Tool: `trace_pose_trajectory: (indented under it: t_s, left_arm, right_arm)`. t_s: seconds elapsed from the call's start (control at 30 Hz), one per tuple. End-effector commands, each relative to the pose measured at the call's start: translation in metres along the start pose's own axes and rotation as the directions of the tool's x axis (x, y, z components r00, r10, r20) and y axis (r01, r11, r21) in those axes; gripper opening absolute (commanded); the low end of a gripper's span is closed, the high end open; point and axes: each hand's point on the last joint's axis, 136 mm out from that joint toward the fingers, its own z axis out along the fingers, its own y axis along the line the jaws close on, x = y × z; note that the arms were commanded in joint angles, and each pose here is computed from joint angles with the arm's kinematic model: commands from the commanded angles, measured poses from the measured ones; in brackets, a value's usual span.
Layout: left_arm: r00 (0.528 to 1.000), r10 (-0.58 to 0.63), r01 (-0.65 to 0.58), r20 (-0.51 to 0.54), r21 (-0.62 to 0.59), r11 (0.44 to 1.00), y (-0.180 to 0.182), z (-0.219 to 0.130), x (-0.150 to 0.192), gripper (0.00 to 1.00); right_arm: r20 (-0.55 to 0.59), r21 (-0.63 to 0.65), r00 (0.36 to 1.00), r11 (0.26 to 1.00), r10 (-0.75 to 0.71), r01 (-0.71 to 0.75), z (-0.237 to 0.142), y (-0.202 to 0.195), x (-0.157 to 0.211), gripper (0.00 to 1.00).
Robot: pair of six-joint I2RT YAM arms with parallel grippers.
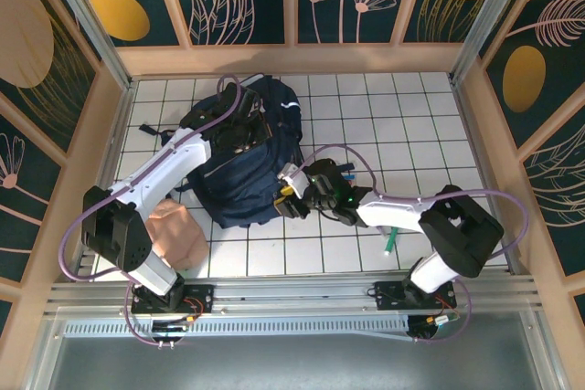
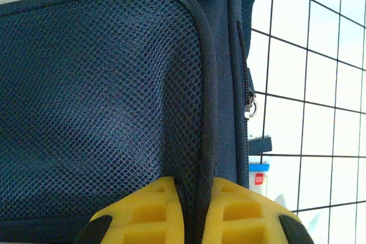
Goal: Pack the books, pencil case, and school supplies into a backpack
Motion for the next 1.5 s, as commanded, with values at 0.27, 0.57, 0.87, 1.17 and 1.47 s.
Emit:
trace_pose_trajectory:
  t_s: [0.27,0.57,0.87,1.17,1.47]
  left_arm:
    - [0.987,-0.108,0.097,0.115,0.098,0.99,-0.017,-0.016,-0.024,0.0]
    - [0.988,-0.07,0.059,0.14,0.079,0.995,-0.014,-0.013,-0.027,0.0]
    - [0.984,0.091,-0.09,0.155,-0.012,0.996,0.008,-0.007,-0.033,0.0]
    - [0.995,-0.046,0.047,0.086,-0.008,0.999,0.021,-0.002,-0.023,0.0]
    - [0.906,-0.401,0.42,-0.132,0.185,0.888,-0.009,-0.006,0.009,0.0]
  right_arm:
    - [0.078,0.525,0.996,0.851,-0.047,-0.001,-0.011,-0.034,-0.011,0.29]
    - [0.048,0.451,0.998,0.892,-0.037,0.011,-0.011,-0.012,0.002,0.0]
    - [0.138,0.331,0.99,0.944,-0.039,-0.009,-0.029,-0.002,-0.015,0.0]
    - [0.082,0.247,0.995,0.969,-0.049,0.028,-0.017,0.01,-0.012,0.46]
    - [-0.061,0.163,0.989,0.979,0.135,-0.123,0.016,0.014,-0.007,0.5]
